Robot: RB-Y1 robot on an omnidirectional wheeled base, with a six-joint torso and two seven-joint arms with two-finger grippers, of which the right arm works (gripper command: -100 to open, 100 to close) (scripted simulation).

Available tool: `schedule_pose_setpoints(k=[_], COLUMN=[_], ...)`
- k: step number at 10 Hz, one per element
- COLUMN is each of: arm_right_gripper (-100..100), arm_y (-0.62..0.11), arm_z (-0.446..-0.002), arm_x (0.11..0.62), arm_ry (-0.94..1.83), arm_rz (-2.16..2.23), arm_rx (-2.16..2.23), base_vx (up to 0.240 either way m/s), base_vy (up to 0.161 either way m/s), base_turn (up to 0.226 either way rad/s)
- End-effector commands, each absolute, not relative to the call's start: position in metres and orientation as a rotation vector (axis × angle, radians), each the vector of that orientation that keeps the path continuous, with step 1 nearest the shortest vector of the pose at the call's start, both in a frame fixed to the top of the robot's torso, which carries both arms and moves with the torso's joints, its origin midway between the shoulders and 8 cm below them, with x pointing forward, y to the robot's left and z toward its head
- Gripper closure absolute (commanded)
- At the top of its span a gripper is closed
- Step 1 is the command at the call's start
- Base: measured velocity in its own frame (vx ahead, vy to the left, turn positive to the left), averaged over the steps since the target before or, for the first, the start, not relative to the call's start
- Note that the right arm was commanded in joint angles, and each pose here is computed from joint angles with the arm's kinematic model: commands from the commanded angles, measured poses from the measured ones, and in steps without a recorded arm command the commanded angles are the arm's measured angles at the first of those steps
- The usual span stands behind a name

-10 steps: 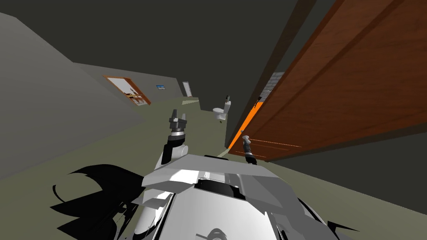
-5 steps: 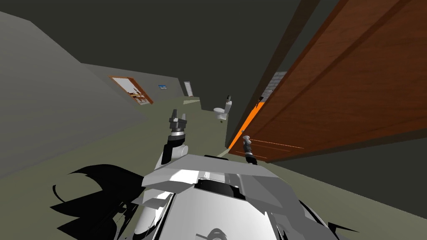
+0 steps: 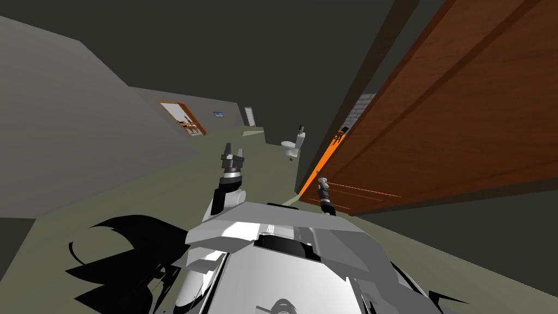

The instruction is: Pull the door open

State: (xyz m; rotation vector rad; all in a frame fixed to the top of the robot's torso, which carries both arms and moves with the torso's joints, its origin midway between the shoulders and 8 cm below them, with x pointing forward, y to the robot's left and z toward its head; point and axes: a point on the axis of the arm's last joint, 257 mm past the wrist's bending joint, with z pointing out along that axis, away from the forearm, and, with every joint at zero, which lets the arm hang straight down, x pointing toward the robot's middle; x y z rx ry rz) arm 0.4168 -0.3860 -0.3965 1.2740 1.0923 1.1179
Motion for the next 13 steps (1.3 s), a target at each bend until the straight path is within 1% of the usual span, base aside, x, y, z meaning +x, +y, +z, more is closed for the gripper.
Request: schedule_pose_setpoints(k=[1, 4, 7, 13], arm_right_gripper=[100, 100, 100, 100], arm_y=[-0.410, -0.413, -0.416, -0.427], arm_z=[-0.393, -0.392, -0.392, -0.390], arm_x=[0.414, 0.414, 0.413, 0.411], arm_ry=[1.039, 0.995, 0.956, 0.796], arm_rz=[1.124, 1.162, 1.193, 1.308], arm_rx=[1.314, 1.357, 1.393, 1.521], base_vx=[-0.028, -0.039, -0.015, -0.043], base_vy=[-0.015, -0.013, -0.005, -0.027], base_turn=[0.087, 0.074, 0.024, 0.098])
